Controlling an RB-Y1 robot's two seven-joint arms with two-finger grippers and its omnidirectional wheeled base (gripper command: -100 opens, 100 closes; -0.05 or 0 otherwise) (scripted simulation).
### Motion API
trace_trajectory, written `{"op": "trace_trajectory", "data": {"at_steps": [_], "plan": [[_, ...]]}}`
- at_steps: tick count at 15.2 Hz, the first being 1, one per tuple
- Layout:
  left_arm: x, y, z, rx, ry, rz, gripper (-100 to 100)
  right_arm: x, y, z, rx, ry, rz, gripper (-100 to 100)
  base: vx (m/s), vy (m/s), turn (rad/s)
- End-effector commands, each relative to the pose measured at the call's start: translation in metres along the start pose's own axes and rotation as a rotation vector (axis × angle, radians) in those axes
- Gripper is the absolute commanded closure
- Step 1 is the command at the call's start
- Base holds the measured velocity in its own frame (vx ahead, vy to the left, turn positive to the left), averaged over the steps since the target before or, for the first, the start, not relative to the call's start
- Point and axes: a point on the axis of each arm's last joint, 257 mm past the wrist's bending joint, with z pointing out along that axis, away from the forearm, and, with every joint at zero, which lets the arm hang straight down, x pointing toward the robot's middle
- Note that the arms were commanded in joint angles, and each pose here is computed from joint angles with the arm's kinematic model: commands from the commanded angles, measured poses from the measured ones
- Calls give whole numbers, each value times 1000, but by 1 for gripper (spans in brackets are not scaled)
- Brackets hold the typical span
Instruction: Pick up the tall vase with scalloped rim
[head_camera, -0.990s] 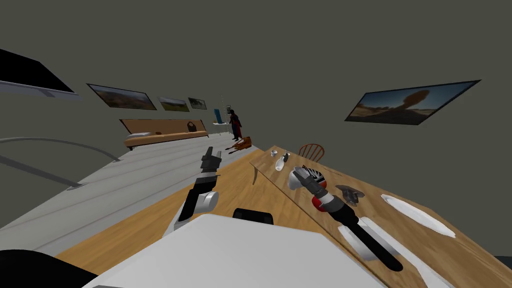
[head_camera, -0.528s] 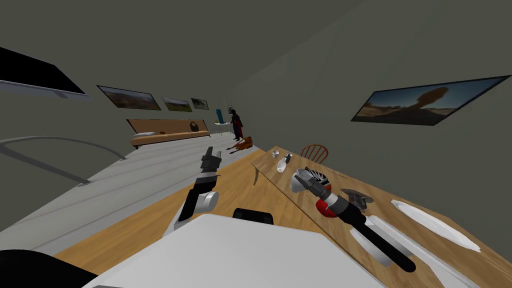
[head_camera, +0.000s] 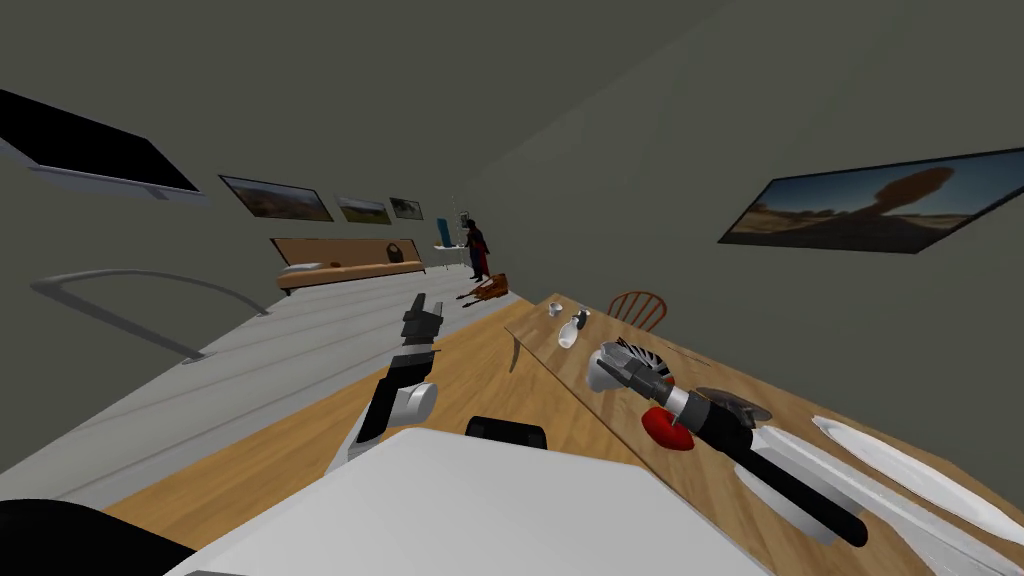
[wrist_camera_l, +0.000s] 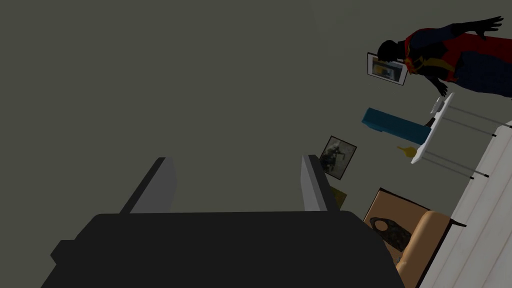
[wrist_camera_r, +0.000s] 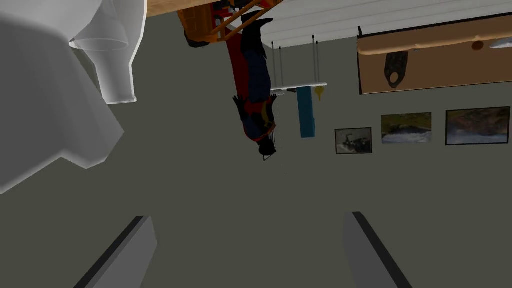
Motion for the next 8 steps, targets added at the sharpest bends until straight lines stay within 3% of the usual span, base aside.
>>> {"op": "trace_trajectory", "data": {"at_steps": [1, 8], "plan": [[0, 0, 0, 0, 0, 0, 0, 15, -14, -10, 9, 76, -66, -100, 28, 33, 92], [0, 0, 0, 0, 0, 0, 0, 32, -40, -29, -2, 225, -199, -100, 23, 29, 52]]}}
